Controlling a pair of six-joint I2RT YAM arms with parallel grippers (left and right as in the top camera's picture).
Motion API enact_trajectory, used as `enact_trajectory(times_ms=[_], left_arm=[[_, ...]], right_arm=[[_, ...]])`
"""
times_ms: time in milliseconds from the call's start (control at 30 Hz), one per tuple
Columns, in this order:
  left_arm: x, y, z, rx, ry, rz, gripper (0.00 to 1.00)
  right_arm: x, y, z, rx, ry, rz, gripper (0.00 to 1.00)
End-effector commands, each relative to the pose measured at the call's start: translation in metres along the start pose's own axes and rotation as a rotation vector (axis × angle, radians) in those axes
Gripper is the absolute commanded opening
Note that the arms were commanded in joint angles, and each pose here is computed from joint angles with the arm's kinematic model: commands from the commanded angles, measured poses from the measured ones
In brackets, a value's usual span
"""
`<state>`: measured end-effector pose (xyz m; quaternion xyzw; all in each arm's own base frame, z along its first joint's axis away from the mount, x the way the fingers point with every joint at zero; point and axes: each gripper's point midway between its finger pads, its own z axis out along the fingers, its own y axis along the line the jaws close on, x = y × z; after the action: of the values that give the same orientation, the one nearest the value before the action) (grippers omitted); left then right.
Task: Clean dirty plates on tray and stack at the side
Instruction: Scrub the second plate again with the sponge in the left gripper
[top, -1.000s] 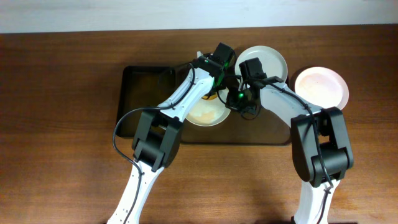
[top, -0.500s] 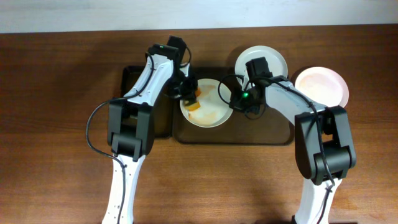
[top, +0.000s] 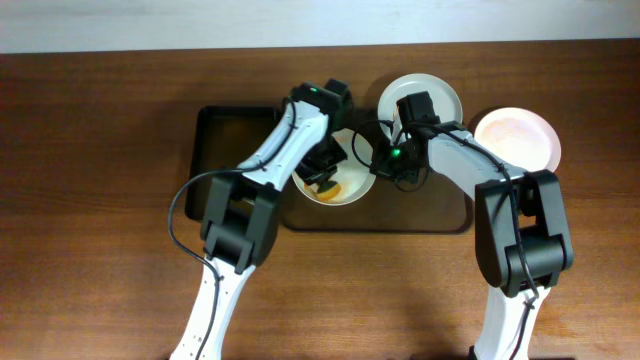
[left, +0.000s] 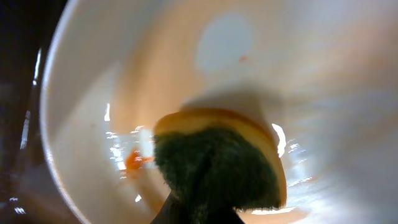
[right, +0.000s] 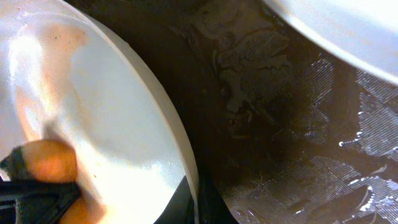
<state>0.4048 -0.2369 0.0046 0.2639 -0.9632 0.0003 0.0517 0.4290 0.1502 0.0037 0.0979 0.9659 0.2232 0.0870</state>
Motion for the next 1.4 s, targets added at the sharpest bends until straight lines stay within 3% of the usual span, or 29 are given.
enact_trajectory(times_ms=[0,100,200,433,600,667,767,867,1100,1233,1367], left_arm=[[0.011,0.01,0.028,-0.15,-0.114,-0.071,0.0],[0.038,0.024,0.024,-0.263,-0.142,-0.134,0.0],[0.038,0.03,0.022,-0.287,-0.174,-0.202,0.0],[0.0,0.021,0.02,-0.218,-0.309,-0.267,0.0],[-0.039,0.017,0.005,-0.199,-0.536,-0.266,0.0],[-0.022,0.024,0.011,-0.234,-0.442,-0.26,0.0],[0.038,0.034,0.023,-0.286,-0.132,-0.264,0.0],[0.056,0.035,0.023,-0.296,-0.055,-0.265,0.0],[0.001,-0.024,0.026,-0.042,-0.293,-0.254,0.0],[-0.038,-0.059,0.017,0.121,-0.36,-0.107,0.0],[-0.072,-0.057,0.006,0.157,-0.387,-0.012,0.0]], right_arm=[[0.007,-0.033,0.014,0.094,0.021,0.038,0.04],[0.007,-0.033,0.014,0.094,0.021,0.038,0.04],[0.007,-0.033,0.014,0.097,0.019,0.038,0.04],[0.006,-0.035,0.014,0.106,0.015,0.037,0.04],[0.007,-0.037,0.014,0.12,0.017,0.038,0.04],[0.007,-0.037,0.014,0.12,0.016,0.038,0.04],[0.007,-0.036,0.014,0.118,0.015,0.038,0.04],[0.006,-0.036,0.014,0.115,0.014,0.037,0.04],[0.006,-0.036,0.014,0.116,0.014,0.037,0.04],[0.006,-0.036,0.014,0.118,0.014,0.037,0.04],[0.006,-0.036,0.014,0.118,0.014,0.037,0.04]])
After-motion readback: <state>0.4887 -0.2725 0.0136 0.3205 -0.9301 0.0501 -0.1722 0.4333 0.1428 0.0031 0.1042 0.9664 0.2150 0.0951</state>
